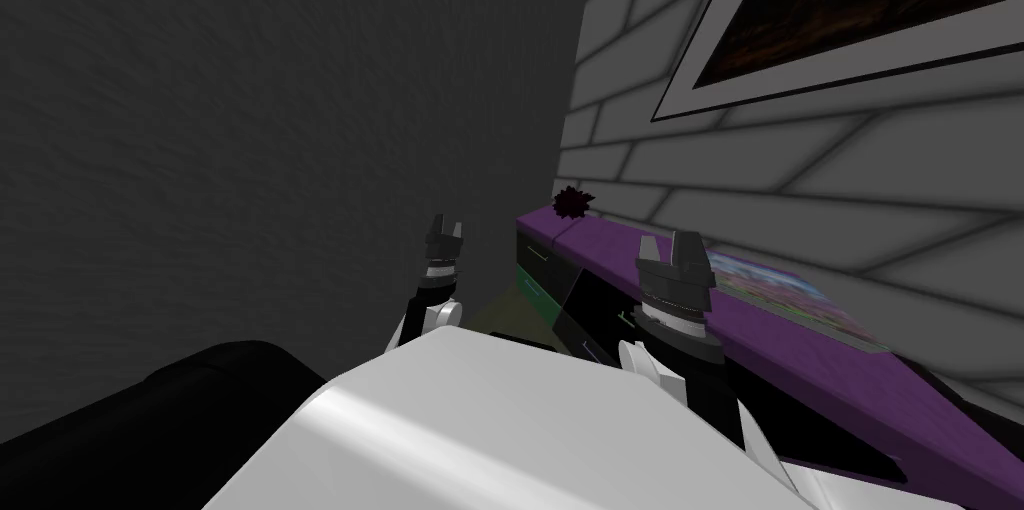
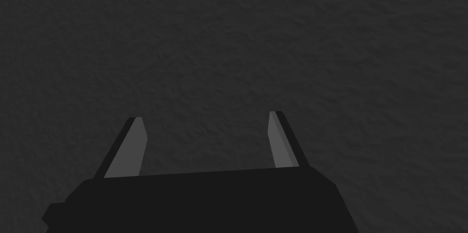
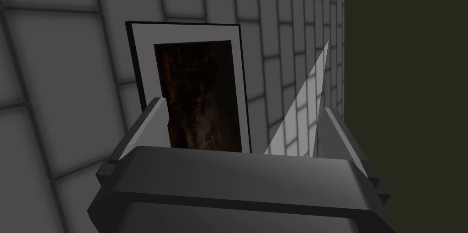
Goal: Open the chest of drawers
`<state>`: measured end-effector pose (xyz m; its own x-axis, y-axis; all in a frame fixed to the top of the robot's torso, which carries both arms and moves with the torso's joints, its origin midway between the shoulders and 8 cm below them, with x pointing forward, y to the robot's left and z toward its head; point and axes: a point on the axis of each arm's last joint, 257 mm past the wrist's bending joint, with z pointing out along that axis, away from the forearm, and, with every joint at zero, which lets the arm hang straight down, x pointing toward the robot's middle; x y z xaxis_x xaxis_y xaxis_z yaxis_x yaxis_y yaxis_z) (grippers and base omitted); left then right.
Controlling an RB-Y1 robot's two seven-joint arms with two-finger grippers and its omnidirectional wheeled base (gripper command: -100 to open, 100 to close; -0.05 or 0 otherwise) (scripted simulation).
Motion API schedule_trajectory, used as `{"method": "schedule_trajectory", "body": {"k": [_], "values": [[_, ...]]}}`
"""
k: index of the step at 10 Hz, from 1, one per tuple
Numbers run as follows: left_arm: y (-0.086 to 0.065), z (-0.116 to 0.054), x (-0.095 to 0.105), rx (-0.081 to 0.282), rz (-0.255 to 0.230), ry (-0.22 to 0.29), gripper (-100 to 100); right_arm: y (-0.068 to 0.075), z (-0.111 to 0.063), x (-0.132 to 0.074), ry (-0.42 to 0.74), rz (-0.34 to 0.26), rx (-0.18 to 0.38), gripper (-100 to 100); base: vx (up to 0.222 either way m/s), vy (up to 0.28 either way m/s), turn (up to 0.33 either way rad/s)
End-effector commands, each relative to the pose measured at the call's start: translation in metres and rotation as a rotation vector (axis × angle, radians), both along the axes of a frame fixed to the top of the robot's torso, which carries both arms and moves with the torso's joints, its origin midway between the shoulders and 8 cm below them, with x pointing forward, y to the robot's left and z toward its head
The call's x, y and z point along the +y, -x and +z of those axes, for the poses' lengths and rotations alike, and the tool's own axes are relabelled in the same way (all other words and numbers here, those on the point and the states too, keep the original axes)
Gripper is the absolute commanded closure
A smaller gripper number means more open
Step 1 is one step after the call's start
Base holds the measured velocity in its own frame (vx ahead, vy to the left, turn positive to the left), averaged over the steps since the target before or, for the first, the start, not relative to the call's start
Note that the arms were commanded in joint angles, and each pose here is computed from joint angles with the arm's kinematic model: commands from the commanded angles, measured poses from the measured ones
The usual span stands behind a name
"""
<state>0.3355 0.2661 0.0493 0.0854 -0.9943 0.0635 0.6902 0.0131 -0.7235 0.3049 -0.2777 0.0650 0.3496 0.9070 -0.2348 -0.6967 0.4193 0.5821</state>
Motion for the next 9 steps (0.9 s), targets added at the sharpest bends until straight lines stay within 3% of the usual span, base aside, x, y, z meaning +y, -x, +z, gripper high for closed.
{"method": "schedule_trajectory", "body": {"k": [1,9], "values": [[0.0,0.0,0.0,0.0,0.0,0.0,0,0.0,0.0,0.0,0.0,0.0,0.0,0,0.0,0.0,0.0],[0.0001,0.0002,0.0,0.0,0.0,0.0,0,0.0001,0.0001,0.0,0.0,0.0,0.0,0,0.0,0.0,0.0]]}}
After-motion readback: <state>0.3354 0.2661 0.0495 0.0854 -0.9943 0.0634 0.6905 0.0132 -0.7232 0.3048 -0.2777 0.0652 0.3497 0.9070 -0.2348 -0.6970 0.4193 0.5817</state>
